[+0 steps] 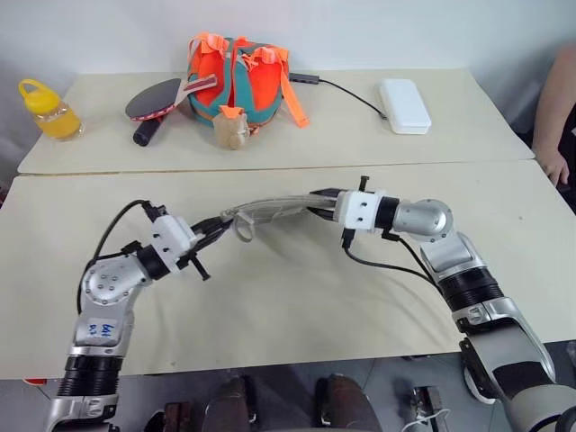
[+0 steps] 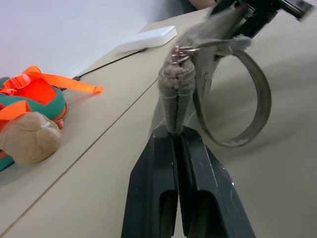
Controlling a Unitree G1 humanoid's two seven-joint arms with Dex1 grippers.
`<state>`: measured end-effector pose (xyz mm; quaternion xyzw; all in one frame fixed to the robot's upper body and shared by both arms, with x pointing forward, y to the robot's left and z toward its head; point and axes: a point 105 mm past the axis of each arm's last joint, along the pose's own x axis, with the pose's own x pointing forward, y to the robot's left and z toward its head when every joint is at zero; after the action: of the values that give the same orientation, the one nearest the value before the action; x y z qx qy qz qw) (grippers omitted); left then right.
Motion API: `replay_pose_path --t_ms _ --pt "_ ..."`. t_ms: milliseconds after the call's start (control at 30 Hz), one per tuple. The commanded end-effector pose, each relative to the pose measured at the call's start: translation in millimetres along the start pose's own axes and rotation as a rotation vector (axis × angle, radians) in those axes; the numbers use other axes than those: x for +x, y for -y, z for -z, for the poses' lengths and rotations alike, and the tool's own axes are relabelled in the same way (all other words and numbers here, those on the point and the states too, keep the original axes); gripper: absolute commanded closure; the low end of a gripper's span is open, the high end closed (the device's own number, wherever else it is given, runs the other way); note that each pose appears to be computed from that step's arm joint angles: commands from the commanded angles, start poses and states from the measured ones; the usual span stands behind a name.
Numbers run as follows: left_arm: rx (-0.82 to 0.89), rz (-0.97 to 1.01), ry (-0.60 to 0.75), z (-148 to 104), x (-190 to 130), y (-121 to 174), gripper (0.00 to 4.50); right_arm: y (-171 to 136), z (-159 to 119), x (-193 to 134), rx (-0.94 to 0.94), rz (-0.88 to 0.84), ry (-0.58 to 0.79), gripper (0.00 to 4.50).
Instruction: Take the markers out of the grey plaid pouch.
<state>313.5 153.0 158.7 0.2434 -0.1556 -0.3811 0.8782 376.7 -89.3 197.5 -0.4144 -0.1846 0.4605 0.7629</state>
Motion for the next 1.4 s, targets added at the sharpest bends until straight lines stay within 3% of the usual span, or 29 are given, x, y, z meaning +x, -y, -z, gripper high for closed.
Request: replay_pose_path --t_ms 33,233,367,433,567,800,900,1033,1067,1400 --pt "0.056 -0.005 0.03 -10.7 13.1 14.3 4.5 18.1 -20.4 -26.8 0.216 0.026 0.118 2.38" --pt "0.053 -0.002 0.048 -15.1 30.2 33.1 4.5 2.5 -57.6 -55.5 0.634 -0.089 0.263 2.38" --pt "0.054 -0.002 0.05 -15.6 35.1 35.5 4.5 -54.4 -72.0 -53.7 0.846 -0.262 0.212 2.38" --pt "0.057 0.009 0.046 -14.1 36.2 36.1 4.5 -74.6 -63.0 -39.6 0.912 -0.193 0.161 2.38" --pt "0.082 0.038 0.04 -13.6 35.9 37.3 4.5 -76.3 -30.9 -14.5 0.91 0.084 0.011 2.38" --pt "0.092 0.054 0.037 -13.6 36.7 36.7 4.5 -81.9 -50.9 6.1 1.021 0.065 0.112 2.38" --pt "0.098 0.048 0.034 -13.7 37.5 35.3 4.5 -86.9 -55.4 11.2 1.023 0.026 0.126 2.97" --pt "0.096 0.04 0.031 -13.4 35.8 34.3 4.5 -86.0 -56.7 11.6 1.014 0.015 0.133 4.3" --pt "0.097 0.039 0.031 -13.4 35.1 34.4 4.5 -84.6 -55.2 11.0 1.007 0.021 0.129 4.46" --pt "0.166 0.061 0.0 -12.5 3.9 8.2 4.5 -49.6 -2.3 -35.8 0.79 0.043 -0.05 4.46"
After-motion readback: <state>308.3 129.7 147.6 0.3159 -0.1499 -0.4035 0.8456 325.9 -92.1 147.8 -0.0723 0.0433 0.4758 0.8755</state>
